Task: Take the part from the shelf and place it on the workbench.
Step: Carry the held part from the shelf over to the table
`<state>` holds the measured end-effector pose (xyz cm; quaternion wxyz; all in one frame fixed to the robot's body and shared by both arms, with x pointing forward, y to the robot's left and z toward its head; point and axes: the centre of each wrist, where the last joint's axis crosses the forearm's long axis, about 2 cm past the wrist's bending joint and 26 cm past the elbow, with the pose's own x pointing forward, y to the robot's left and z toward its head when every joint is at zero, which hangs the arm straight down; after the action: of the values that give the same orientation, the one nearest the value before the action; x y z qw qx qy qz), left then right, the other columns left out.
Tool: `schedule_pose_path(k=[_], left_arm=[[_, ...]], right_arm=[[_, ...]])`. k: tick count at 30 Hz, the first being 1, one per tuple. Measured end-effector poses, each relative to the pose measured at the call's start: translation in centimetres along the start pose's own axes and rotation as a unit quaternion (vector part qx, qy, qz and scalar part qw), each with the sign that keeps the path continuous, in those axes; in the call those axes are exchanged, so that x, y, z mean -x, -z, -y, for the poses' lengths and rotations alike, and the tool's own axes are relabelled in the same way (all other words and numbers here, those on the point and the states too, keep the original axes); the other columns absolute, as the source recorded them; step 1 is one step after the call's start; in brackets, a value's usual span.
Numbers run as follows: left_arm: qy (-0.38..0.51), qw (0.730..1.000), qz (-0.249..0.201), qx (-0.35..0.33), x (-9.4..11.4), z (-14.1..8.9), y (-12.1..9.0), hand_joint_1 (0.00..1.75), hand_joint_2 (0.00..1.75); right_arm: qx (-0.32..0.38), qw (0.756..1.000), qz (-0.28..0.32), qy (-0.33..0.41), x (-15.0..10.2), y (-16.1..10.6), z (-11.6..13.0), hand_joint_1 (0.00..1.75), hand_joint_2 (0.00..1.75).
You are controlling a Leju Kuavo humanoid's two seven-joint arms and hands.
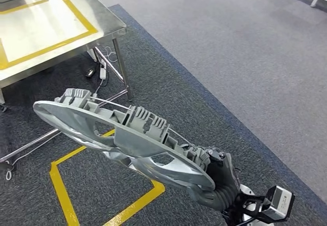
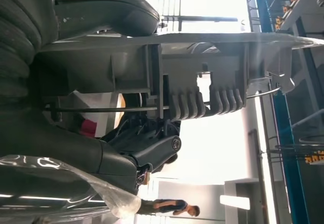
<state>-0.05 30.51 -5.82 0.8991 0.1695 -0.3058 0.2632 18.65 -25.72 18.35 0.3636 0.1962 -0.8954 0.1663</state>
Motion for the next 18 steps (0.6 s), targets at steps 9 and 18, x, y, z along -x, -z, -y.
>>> schedule_pose_path(k=[9, 18], left_arm=[[0.0, 1.0, 0.002, 0.0, -0.12, 0.01, 0.09, 0.0, 1.75], [0.0, 1.0, 0.002, 0.0, -0.11, 0.02, 0.07, 0.0, 1.75]], right_arm=[[0.001, 1.0, -0.001, 0.0, -0.02, -0.05, 0.01, 1.75, 1.75], [0.0, 1.0, 0.002, 0.0, -0.05, 0.06, 0.0, 1.75, 1.75]])
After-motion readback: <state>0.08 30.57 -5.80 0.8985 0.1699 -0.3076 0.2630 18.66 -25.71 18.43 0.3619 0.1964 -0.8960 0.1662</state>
